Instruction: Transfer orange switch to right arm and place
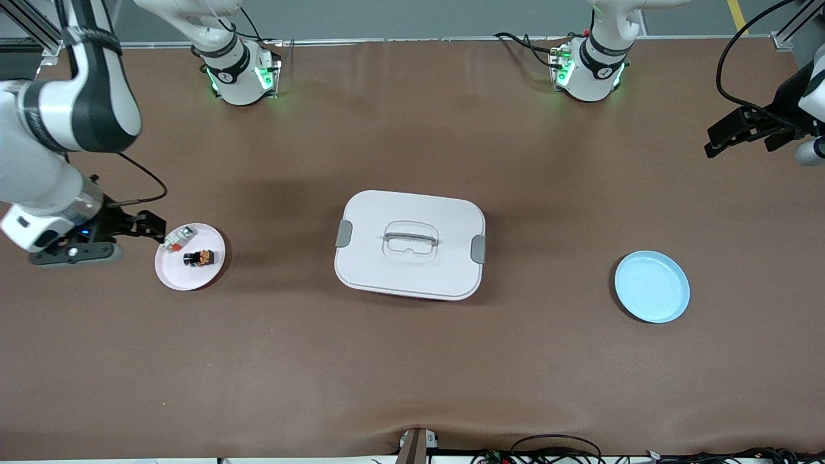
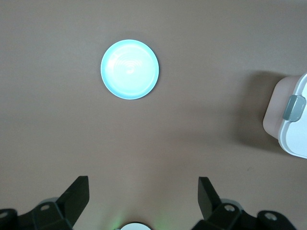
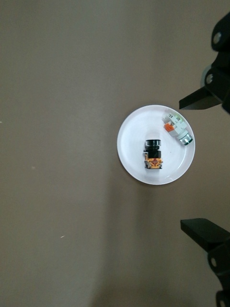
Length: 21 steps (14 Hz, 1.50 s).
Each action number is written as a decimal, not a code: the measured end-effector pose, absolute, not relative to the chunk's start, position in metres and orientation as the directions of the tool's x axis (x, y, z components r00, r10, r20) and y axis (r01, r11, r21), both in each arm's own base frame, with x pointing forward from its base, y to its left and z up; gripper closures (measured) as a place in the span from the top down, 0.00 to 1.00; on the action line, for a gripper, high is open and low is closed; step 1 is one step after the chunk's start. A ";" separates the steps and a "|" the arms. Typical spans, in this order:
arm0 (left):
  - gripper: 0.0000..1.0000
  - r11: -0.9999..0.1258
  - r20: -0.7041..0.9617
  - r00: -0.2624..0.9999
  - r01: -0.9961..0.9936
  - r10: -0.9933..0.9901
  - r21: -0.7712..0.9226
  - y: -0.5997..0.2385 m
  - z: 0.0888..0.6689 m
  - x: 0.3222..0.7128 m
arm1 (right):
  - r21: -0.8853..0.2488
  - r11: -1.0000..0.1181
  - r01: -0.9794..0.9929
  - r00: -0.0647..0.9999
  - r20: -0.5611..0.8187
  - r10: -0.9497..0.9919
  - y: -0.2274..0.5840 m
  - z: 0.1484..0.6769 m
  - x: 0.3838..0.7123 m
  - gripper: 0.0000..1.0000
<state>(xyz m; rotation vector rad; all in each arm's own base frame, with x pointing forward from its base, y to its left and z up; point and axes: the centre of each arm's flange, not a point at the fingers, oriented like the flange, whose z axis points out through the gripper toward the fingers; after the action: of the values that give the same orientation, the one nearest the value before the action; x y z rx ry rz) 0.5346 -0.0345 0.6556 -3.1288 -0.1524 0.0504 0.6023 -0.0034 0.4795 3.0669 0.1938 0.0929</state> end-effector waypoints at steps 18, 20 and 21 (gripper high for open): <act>1.00 -0.997 -0.028 0.997 0.075 0.075 -0.009 -0.034 0.655 0.536 | 0.053 -0.996 0.070 0.993 0.096 0.075 -0.003 0.627 0.566 1.00; 1.00 -0.998 -0.028 0.997 0.068 0.068 -0.009 -0.033 0.655 0.536 | 0.052 -0.997 0.066 0.994 0.088 0.070 -0.005 0.633 0.563 1.00; 1.00 -0.998 -0.028 0.997 0.067 0.067 -0.008 -0.033 0.655 0.536 | 0.051 -0.997 0.060 0.994 0.086 0.064 -0.005 0.636 0.562 1.00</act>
<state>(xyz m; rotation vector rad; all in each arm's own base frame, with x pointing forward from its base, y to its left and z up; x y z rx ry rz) 0.5365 -0.0332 0.6545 -3.1320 -0.1051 0.0441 0.5623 -0.0046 0.6357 3.0892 0.0963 0.1359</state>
